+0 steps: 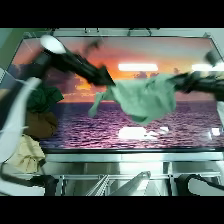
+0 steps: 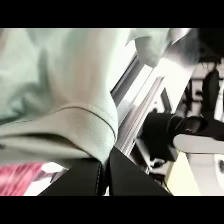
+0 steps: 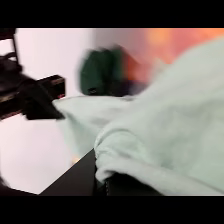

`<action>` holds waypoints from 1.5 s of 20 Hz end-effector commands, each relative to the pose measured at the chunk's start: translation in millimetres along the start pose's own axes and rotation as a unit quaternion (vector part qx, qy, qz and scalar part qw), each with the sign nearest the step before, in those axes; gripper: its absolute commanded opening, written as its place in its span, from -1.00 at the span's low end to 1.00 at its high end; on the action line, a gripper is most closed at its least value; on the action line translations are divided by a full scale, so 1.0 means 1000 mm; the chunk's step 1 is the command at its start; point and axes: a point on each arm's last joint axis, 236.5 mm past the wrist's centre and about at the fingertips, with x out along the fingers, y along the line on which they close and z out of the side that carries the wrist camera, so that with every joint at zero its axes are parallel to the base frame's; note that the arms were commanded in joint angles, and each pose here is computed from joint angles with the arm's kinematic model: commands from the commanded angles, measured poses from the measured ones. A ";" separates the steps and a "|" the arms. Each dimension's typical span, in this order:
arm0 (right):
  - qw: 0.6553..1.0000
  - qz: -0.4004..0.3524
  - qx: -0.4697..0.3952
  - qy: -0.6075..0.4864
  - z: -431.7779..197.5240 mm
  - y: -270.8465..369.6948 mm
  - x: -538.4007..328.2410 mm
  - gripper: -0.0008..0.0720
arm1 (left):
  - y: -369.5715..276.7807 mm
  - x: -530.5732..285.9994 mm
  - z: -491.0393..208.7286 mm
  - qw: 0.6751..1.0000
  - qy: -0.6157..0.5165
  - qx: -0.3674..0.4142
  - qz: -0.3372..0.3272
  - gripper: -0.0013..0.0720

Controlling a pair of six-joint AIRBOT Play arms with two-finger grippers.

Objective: Fold the shirts.

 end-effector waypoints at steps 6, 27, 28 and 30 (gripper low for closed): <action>0.906 0.022 -0.396 -0.148 -0.021 0.274 -0.050 -0.91 | -0.173 -0.230 -0.016 0.927 -0.260 0.222 0.151 -0.89; 0.960 -0.279 0.027 0.007 0.012 -0.166 -0.051 0.73 | 0.231 -0.137 -0.015 0.977 -0.079 -0.168 0.108 0.98; 0.954 -0.295 0.051 0.034 -0.009 -0.176 -0.064 0.73 | 0.232 -0.136 -0.040 0.974 -0.040 -0.200 0.104 0.98; 0.940 -0.320 0.087 0.082 -0.054 -0.200 -0.076 0.73 | 0.226 -0.118 -0.085 0.965 0.022 -0.248 0.083 0.93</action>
